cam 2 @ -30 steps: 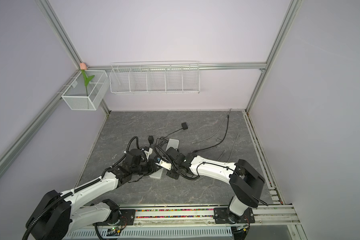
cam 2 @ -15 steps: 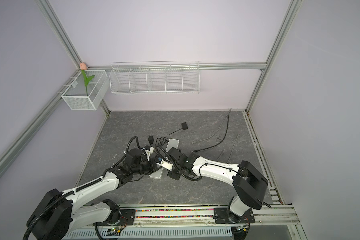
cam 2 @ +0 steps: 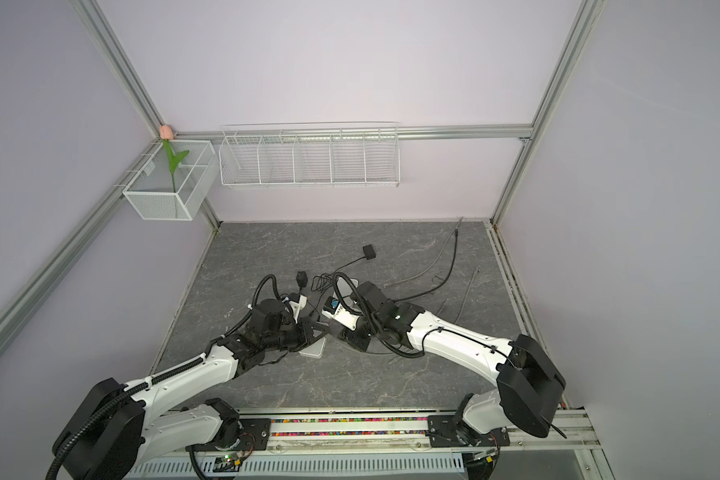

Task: Insert the plug into the switch port

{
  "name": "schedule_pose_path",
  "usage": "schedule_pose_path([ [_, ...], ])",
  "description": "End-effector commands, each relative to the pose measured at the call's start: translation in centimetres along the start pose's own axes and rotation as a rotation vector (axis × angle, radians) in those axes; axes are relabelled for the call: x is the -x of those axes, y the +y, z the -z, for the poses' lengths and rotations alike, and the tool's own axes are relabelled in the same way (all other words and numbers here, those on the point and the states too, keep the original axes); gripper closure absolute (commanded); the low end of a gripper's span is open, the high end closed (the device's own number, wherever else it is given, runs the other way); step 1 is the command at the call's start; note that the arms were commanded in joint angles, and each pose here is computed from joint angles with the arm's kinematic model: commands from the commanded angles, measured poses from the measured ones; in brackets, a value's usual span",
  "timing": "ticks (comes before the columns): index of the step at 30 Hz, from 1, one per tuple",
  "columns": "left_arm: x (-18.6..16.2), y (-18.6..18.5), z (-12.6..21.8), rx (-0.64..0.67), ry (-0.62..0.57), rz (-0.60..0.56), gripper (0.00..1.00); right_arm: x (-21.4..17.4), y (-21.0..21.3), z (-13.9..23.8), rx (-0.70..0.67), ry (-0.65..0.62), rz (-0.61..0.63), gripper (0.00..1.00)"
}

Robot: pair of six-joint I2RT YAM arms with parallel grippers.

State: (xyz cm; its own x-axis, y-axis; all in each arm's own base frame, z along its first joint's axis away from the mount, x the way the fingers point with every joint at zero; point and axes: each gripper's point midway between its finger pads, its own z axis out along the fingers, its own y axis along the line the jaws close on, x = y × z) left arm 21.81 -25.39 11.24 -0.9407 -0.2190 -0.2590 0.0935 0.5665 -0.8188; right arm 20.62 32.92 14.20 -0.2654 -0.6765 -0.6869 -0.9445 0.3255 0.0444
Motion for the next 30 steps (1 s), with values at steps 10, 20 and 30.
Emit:
schedule_pose_path([
  [10,0.0,-0.3,0.3,-0.009,-0.010,-0.010,1.00,-2.7,1.7,-2.7,0.169,0.129,0.009,0.62],
  [20,-0.1,-0.2,0.5,-0.005,-0.013,-0.016,1.00,-2.6,1.4,-3.8,0.182,0.157,0.008,0.67],
  [30,0.0,-0.4,0.7,-0.011,-0.015,-0.018,1.00,-2.8,1.2,-4.1,0.176,0.166,0.007,0.77],
])
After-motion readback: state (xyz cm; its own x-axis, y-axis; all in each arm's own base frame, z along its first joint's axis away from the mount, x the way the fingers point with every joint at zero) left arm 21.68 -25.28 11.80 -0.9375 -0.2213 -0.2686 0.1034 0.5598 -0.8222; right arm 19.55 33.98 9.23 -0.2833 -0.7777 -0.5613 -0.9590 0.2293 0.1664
